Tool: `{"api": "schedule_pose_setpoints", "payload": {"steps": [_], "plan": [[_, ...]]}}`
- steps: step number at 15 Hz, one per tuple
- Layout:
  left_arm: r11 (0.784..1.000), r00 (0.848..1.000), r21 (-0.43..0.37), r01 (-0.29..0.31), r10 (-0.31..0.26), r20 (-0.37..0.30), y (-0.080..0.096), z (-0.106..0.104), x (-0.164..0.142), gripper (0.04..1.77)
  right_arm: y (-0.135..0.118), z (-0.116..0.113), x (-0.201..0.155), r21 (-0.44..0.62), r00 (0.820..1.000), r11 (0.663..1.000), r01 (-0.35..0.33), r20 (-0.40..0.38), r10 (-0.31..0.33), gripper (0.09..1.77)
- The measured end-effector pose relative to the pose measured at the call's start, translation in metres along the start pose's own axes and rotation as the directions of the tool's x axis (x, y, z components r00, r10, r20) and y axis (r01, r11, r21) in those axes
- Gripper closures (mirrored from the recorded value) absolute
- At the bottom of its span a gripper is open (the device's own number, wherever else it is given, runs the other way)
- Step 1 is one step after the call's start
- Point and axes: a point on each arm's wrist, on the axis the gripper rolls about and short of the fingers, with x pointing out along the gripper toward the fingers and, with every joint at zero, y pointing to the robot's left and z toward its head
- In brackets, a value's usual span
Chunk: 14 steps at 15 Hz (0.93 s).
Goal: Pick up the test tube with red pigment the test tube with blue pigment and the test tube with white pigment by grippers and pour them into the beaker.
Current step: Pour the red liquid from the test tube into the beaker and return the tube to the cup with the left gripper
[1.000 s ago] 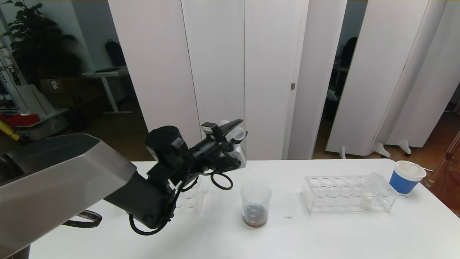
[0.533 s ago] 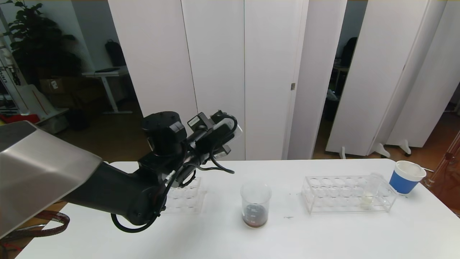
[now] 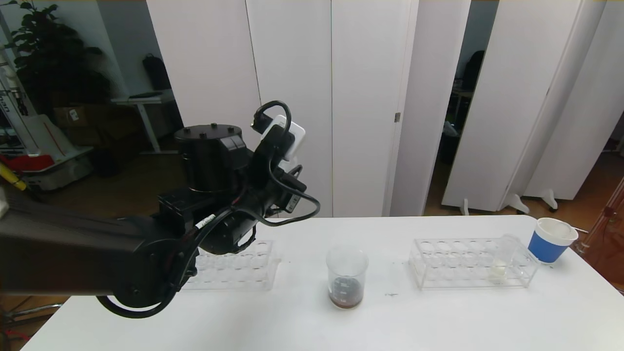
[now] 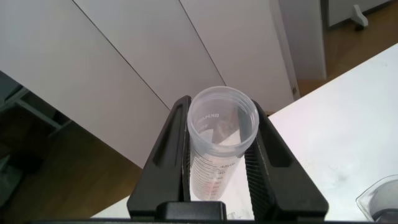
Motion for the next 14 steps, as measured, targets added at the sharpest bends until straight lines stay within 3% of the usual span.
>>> {"api": "schedule_pose_setpoints", "payload": {"steps": [3, 7, 10, 14], "plan": [[0.989, 0.995, -0.148, -0.022, 0.007, -0.099, 0.008, 0.008, -0.011, 1.23, 0.0, 0.0, 0.0, 0.0, 1.0, 1.0, 0.0, 0.0, 0.0, 0.11], [0.936, 0.976, -0.321, -0.146, 0.084, -0.199, 0.017, 0.015, -0.019, 1.23, 0.0, 0.0, 0.0, 0.0, 1.0, 1.0, 0.0, 0.0, 0.0, 0.11], [0.91, 0.96, -0.355, -0.215, 0.131, -0.246, 0.017, 0.008, -0.018, 1.23, 0.0, 0.0, 0.0, 0.0, 1.0, 1.0, 0.0, 0.0, 0.0, 0.11], [0.889, 0.924, -0.323, -0.324, 0.225, -0.308, 0.021, -0.008, -0.014, 1.23, 0.0, 0.0, 0.0, 0.0, 1.0, 1.0, 0.0, 0.0, 0.0, 0.11]]}}
